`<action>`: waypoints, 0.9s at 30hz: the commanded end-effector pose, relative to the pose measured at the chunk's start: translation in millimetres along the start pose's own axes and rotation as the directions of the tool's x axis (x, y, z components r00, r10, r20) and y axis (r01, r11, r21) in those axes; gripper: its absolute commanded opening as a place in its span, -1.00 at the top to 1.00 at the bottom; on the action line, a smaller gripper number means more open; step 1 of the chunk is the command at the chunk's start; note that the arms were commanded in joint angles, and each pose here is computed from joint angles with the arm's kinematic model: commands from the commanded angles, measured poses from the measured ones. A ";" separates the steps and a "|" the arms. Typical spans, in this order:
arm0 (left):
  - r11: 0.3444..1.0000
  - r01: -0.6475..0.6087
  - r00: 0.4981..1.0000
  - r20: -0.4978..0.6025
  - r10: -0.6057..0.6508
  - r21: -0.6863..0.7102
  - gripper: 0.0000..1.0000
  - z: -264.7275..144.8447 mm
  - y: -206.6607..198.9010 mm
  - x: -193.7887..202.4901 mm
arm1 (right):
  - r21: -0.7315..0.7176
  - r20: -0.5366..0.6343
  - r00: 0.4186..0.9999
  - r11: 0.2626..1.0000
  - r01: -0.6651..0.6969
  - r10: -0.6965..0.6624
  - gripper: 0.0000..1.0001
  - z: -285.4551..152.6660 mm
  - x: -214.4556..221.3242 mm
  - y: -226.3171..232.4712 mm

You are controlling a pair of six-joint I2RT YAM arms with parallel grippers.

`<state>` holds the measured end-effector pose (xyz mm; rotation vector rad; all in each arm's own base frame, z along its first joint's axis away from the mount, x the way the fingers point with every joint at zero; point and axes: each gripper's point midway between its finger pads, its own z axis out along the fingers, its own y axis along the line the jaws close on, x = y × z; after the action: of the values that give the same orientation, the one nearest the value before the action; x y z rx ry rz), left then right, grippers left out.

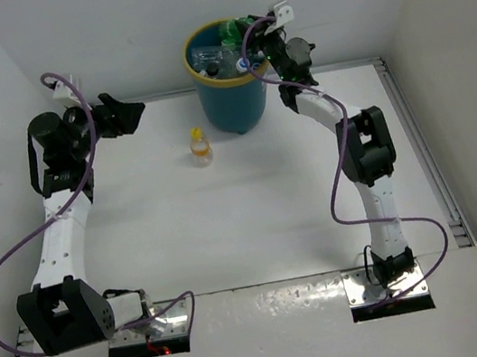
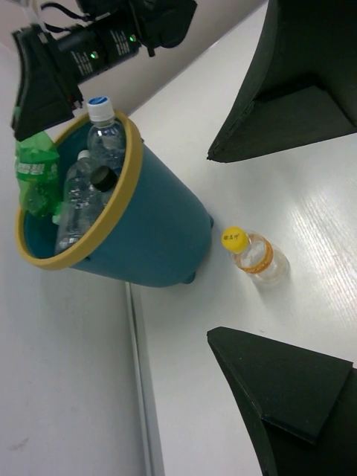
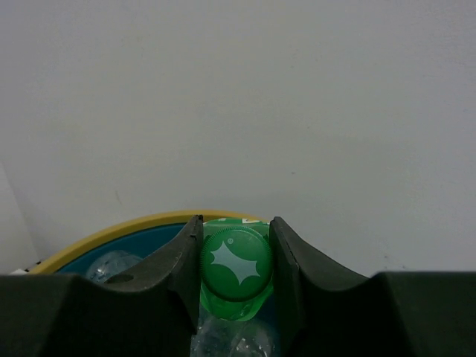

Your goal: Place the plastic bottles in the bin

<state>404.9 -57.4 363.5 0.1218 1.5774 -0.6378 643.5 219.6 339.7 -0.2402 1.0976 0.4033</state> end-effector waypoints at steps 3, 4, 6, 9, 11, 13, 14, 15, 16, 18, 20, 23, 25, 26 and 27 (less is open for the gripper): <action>0.994 -0.095 0.991 -0.092 0.099 0.049 -1.00 14.0 -3.7 35.6 | -0.029 0.094 0.995 0.999 0.020 -0.017 0.39 -7.9 -54.0 10.2; 0.994 -0.099 0.988 -0.111 0.105 0.055 -1.00 14.0 -5.6 41.2 | -0.028 0.086 0.996 1.000 0.006 -0.004 0.11 -9.8 -53.0 10.0; 0.990 -0.117 0.983 -0.135 0.128 0.081 -1.00 21.4 -9.2 53.0 | -0.031 0.084 0.996 0.999 -0.017 0.020 -0.26 -15.3 -62.4 7.6; 0.987 -0.131 0.976 -0.165 0.145 0.093 -1.00 26.9 -6.0 68.2 | -0.039 0.075 0.995 0.997 -0.065 0.067 -0.85 -19.4 -74.9 7.0; 0.983 -0.139 0.969 -0.187 0.160 0.120 -1.00 33.4 -11.1 79.9 | -0.059 0.097 0.990 0.993 -0.100 0.106 -1.00 -18.6 -97.8 11.4; 0.974 -0.152 0.959 -0.214 0.186 0.167 -1.00 42.9 -17.3 97.3 | -0.062 0.114 0.987 0.992 -0.107 0.114 -1.00 -17.3 -117.4 6.7; 0.972 -0.147 0.958 -0.219 0.186 0.184 -1.00 46.0 -20.2 102.1 | -0.061 0.104 0.985 0.990 -0.129 0.135 -1.00 -16.9 -121.1 4.9; 0.969 -0.152 0.953 -0.232 0.196 0.195 -1.00 49.3 -20.7 109.8 | -0.074 0.130 0.982 0.989 -0.130 0.139 -1.00 -17.4 -141.8 6.8; 0.961 -0.164 0.942 -0.254 0.219 0.221 -1.00 57.2 -22.6 123.2 | -0.071 0.130 0.980 0.988 -0.140 0.148 -1.00 -18.4 -147.2 3.7; 0.955 -0.185 0.932 -0.266 0.245 0.234 -1.00 66.3 -21.5 134.7 | -0.081 0.147 0.977 0.987 -0.142 0.152 -1.00 -25.2 -168.5 1.7; 0.954 -0.193 0.923 -0.289 0.255 0.228 -1.00 78.1 -12.8 151.7 | -0.093 0.140 0.977 0.985 -0.146 0.158 -1.00 -34.8 -179.9 -0.5; 0.950 -0.227 0.917 -0.283 0.283 0.215 -1.00 95.9 -8.2 156.1 | -0.085 0.115 0.982 0.987 -0.140 0.149 -1.00 -55.2 -190.6 -11.1; 0.954 -0.228 0.912 -0.302 0.279 0.194 -1.00 107.4 -0.6 168.3 | -0.082 0.111 0.985 0.989 -0.121 0.129 -1.00 -73.7 -206.9 -19.5; 0.945 -0.259 0.905 -0.292 0.310 0.201 -1.00 114.0 -2.2 166.4 | -0.076 0.075 0.988 0.989 -0.128 0.133 -1.00 -80.4 -193.0 -21.9; 0.948 -0.255 0.902 -0.305 0.305 0.192 -1.00 115.3 1.8 172.3 | -0.072 0.036 0.990 0.989 -0.132 0.134 -1.00 -89.5 -182.0 -27.1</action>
<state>459.8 -157.1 167.2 0.5374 1.9278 -0.6228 527.6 133.0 469.1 -0.1855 1.0351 0.5353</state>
